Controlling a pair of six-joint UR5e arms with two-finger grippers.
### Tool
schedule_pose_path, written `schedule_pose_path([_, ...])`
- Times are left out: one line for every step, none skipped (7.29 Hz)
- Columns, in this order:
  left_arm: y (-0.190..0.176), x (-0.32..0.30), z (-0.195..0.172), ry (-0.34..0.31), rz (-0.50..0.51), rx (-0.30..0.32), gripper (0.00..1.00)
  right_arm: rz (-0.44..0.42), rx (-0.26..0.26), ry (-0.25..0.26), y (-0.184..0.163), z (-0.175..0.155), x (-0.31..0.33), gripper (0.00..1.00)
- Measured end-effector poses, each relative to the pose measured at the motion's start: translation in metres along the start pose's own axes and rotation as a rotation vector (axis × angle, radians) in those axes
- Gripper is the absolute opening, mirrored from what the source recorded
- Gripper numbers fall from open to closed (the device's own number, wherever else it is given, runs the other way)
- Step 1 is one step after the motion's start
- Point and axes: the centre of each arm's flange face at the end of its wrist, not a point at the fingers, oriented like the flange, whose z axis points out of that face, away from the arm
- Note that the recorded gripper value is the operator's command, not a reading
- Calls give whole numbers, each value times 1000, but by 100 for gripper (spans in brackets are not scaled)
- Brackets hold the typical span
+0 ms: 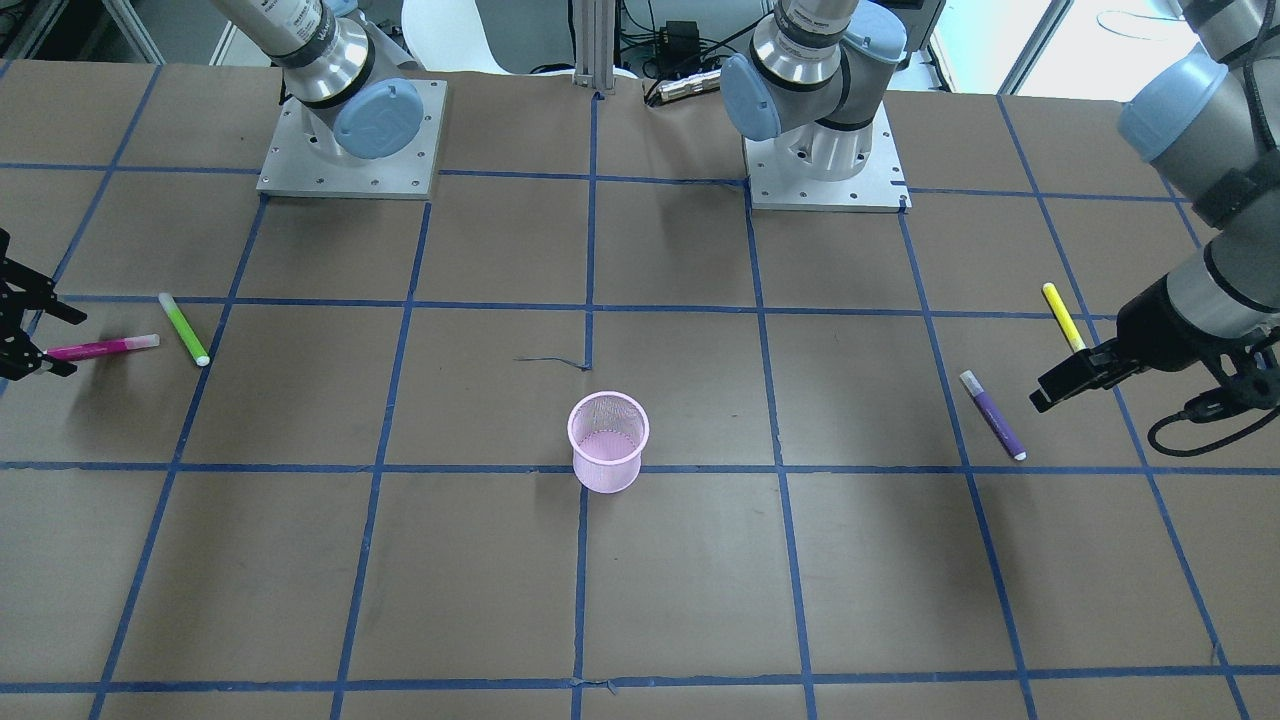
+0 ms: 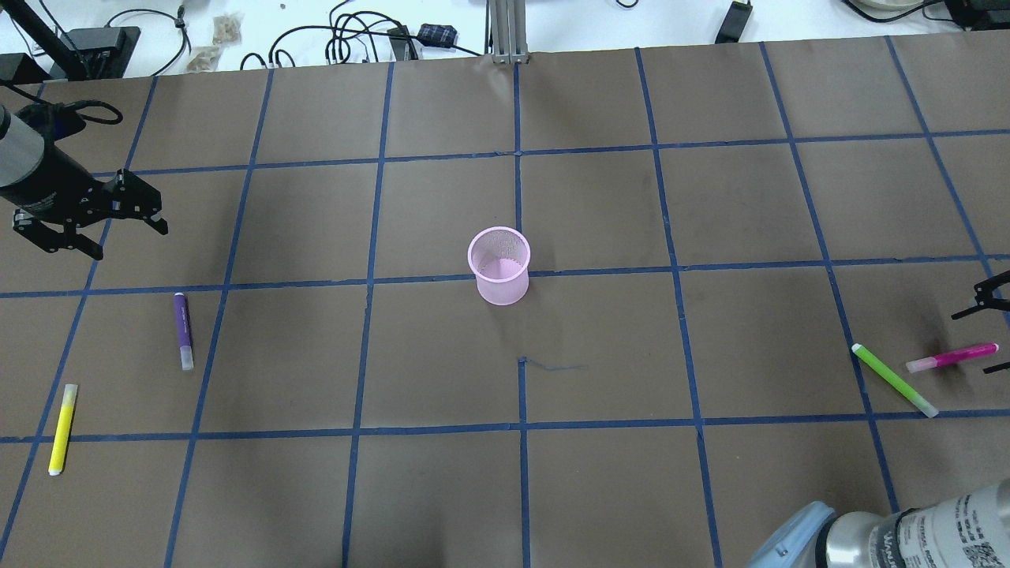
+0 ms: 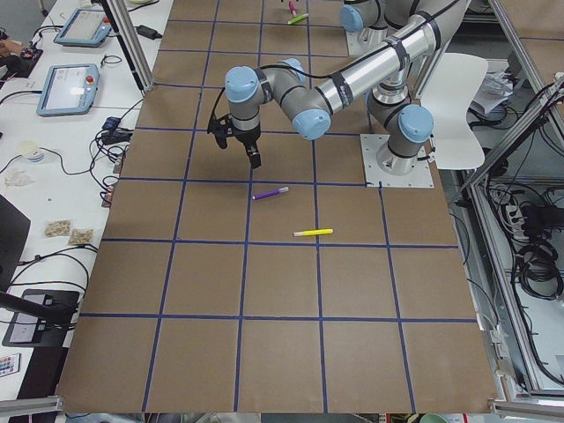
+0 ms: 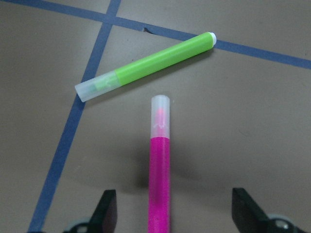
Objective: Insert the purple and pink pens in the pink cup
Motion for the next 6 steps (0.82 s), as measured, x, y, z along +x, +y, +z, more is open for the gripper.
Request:
schedule_pose_path([0, -2, 9, 2, 0, -13, 100, 13, 9, 0, 6, 5, -2, 85])
schedule_pose_path([-1, -3, 14, 1, 1, -16, 100, 25, 15, -1, 10, 9, -3, 72])
schedule_pose_path([-1, -3, 18, 0, 1, -20, 100, 32, 20, -1, 12, 11, -4, 34])
schedule_pose_path([-3, -6, 24, -2, -6, -25, 100, 31, 21, -1, 12, 11, -4, 11])
schedule_pose_path([-7, -14, 35, -6, -23, -16, 100, 26, 21, 0, 12, 11, -4, 0])
schedule_pose_path([-14, -28, 48, -12, -44, 15, 100, 23, 20, 1, 12, 11, -5, 0])
